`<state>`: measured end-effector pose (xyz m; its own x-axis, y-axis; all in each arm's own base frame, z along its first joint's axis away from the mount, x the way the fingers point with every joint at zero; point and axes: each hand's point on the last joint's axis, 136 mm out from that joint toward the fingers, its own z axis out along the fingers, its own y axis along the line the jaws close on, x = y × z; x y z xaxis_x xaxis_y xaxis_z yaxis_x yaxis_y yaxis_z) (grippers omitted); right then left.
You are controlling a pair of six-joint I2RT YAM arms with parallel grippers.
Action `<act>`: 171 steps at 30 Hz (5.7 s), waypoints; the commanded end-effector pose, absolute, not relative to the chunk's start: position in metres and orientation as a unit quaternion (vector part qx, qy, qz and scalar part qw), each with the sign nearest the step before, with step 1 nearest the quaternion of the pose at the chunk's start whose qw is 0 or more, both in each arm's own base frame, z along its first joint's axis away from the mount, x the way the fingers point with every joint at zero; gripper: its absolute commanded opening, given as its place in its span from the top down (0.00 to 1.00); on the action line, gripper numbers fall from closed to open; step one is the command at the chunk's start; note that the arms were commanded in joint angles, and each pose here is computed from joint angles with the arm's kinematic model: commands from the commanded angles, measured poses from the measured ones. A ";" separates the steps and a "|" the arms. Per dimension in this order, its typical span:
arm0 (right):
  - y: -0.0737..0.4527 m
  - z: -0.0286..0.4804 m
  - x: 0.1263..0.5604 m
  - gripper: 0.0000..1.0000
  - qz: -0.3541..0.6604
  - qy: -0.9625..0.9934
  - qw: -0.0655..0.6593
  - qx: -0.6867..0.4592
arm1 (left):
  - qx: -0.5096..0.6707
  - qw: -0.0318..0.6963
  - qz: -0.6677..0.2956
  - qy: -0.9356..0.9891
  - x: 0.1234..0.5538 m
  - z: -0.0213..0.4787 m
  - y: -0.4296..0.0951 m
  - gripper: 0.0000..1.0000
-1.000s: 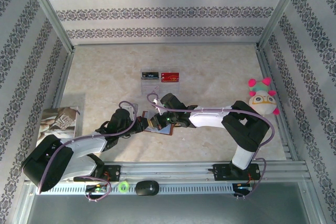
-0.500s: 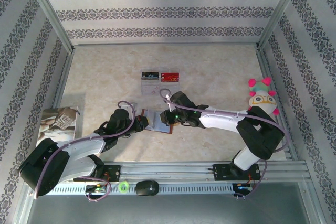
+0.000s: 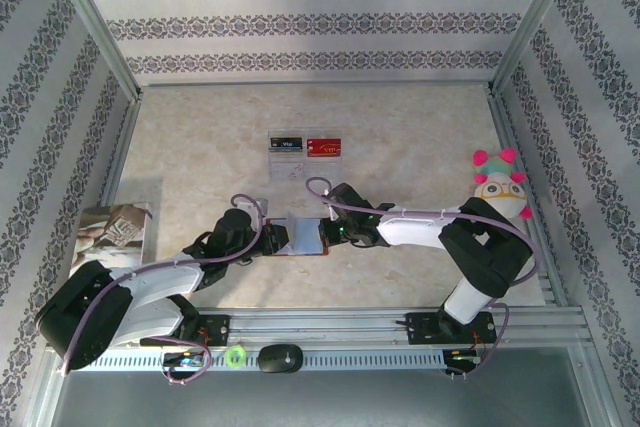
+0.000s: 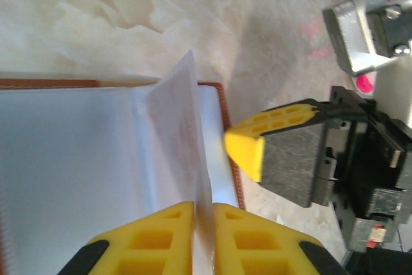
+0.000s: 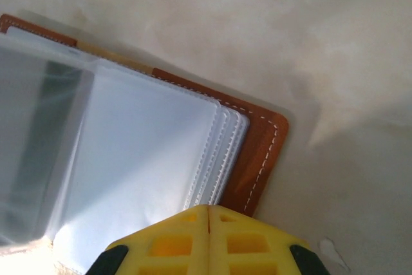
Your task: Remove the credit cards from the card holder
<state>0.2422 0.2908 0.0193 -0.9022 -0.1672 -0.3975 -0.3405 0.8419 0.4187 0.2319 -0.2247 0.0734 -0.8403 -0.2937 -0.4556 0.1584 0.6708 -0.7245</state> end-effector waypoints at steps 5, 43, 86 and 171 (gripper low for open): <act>0.290 0.010 0.241 0.98 0.260 0.945 0.156 -0.126 | 0.011 0.274 -0.445 0.852 0.230 0.098 -0.264 0.83; 0.304 -0.007 0.236 1.00 0.283 0.940 0.143 -0.123 | -0.044 0.207 -0.357 0.910 0.254 0.042 -0.238 0.76; 0.296 -0.015 0.229 1.00 0.262 0.949 0.139 -0.105 | -0.089 0.238 -0.340 0.905 0.262 0.038 -0.223 1.00; 0.267 0.009 0.246 1.00 0.308 0.936 0.169 -0.032 | 0.666 0.288 0.049 0.686 0.414 0.108 -0.218 1.00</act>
